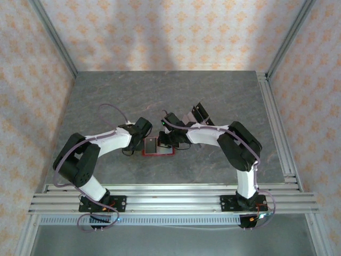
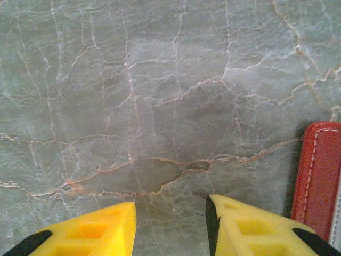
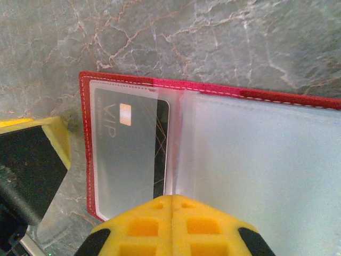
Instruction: Put the credit cards into the card holder
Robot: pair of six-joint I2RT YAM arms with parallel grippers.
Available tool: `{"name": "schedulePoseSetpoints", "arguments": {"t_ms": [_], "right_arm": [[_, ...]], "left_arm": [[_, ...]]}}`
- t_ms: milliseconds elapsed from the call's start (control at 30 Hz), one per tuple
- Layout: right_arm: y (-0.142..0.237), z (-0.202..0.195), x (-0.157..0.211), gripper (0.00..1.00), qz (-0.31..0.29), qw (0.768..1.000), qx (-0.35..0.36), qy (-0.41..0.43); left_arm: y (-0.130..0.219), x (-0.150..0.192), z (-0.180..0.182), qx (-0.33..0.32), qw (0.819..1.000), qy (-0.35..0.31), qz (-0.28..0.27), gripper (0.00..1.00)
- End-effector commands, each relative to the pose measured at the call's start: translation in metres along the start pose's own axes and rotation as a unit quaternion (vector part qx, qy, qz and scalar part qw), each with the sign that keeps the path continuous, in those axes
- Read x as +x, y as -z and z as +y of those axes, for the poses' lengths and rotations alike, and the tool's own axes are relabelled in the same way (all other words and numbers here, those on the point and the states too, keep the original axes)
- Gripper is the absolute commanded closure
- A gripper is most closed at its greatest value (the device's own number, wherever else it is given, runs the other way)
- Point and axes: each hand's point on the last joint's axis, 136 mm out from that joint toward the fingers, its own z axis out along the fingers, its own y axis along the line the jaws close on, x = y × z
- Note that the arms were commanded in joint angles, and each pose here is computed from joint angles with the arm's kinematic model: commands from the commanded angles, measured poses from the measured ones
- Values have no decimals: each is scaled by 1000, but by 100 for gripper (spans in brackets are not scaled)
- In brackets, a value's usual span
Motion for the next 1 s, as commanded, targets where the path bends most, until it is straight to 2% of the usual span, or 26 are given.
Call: {"name": "schedulePoseSetpoints", "arguments": {"t_ms": [0, 967], "right_arm": [[15, 4, -6, 100, -15, 1000, 8, 15], [-22, 8, -3, 100, 13, 1000, 5, 4]], "left_arm": [[9, -11, 4, -9, 1000, -5, -12, 60], [-7, 5, 0, 4, 1000, -4, 5, 61]]}}
